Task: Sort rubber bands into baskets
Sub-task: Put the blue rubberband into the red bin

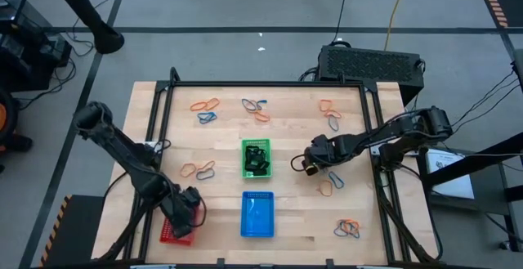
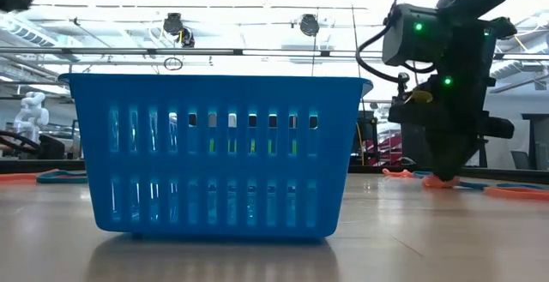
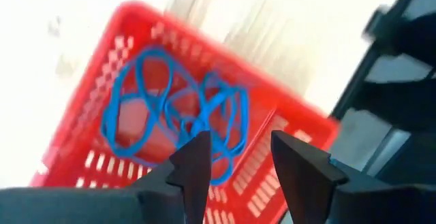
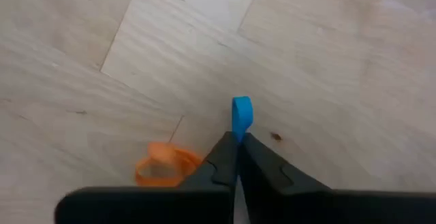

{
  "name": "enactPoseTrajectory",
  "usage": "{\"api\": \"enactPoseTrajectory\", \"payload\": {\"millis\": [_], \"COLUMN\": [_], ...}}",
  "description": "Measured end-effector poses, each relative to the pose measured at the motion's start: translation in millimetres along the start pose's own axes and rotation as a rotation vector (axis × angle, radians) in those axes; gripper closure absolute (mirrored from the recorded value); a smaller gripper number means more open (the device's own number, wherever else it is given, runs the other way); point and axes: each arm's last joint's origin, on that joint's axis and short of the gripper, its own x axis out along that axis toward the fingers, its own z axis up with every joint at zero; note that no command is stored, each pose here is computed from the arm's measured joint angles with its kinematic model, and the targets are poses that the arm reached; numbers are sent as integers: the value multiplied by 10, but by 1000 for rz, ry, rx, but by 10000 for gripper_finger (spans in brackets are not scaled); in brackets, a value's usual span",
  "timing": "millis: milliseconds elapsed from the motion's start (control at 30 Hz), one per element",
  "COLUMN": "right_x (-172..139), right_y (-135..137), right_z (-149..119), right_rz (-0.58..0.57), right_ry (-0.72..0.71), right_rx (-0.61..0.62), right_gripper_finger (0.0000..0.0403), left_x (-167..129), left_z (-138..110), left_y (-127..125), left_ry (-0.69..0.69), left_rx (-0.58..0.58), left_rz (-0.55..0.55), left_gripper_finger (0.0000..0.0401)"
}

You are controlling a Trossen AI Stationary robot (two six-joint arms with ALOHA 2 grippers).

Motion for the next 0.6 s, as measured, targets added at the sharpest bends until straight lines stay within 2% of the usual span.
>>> {"api": "enactPoseTrajectory", "payload": {"millis": [133, 333, 500, 600], "right_x": [-64, -343, -694, -915], "right_y": [29, 49, 76, 133], "right_z": [38, 65, 34, -8], "right_rz": [50, 191, 401, 567], "right_ry": [-78, -207, -318, -387], "right_rx": [15, 56, 78, -8], "right_gripper_finger": [399, 401, 402, 402], "left_x": [-153, -337, -420, -479], "left_z": [137, 463, 820, 1042], "left_y": [4, -86, -196, -216], "left_ry": [-122, -482, -712, -813], "left_rx": [23, 103, 177, 225], "left_rz": [-54, -174, -307, -386], "left_gripper_finger": [241, 241, 241, 241]}}
